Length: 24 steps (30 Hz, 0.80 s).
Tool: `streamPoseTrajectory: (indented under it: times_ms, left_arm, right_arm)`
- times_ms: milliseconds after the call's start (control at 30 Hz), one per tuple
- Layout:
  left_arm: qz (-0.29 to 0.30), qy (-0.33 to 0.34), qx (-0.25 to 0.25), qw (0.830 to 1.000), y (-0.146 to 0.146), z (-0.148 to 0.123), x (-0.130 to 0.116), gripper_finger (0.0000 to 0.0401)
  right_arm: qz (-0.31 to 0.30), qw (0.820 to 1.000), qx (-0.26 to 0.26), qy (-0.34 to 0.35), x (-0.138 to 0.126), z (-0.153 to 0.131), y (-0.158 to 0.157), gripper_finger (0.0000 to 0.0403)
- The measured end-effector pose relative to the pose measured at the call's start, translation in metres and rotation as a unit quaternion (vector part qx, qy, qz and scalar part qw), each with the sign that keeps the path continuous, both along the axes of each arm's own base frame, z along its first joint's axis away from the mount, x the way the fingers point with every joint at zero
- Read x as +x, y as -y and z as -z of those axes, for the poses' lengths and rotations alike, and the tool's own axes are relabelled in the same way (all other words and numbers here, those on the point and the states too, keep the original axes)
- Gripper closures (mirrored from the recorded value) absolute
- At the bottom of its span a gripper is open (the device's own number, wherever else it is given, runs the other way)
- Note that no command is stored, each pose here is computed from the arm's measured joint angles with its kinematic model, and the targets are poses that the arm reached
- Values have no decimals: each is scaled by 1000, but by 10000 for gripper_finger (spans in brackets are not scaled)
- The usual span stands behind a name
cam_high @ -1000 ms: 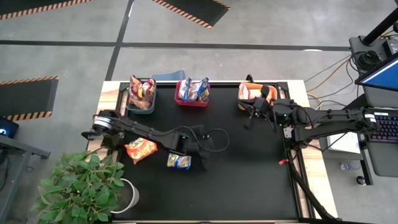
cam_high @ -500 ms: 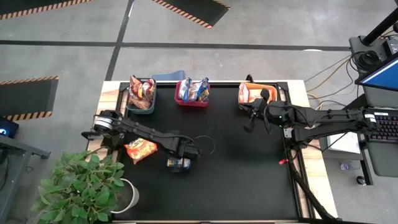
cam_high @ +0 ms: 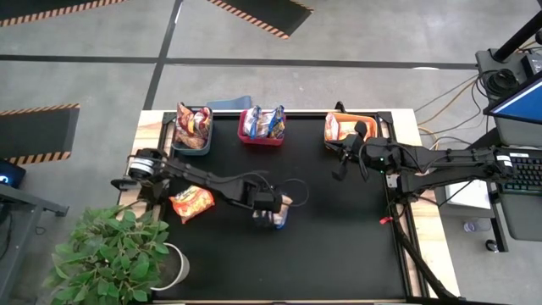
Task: Sort Maruchan noodles
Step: Put the blue noodle pack into the pink bin
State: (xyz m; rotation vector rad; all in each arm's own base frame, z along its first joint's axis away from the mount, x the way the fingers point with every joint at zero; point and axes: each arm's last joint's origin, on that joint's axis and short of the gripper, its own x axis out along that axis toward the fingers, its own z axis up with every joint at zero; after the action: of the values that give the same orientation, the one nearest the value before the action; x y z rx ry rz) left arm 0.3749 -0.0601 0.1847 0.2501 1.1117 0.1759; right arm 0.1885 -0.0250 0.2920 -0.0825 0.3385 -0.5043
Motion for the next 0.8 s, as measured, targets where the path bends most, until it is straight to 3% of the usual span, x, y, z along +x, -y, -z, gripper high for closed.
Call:
streamPoseTrajectory:
  times_ms: [200,333,633,800]
  left_arm:
    - [46,-37,35,998,2,-17,0,401]
    - [50,-57,39,996,3,-14,-6,401]
    - [106,41,24,993,5,10,3,401]
    - [96,34,-5,995,2,24,-5,401]
  right_arm:
    - [-1,1000,-2,-6,0,1,0,390]
    - [-4,1000,-10,-12,0,1,0,390]
    - [-9,1000,-23,-19,0,1,0,390]
    - [-11,999,-29,-22,0,1,0,390]
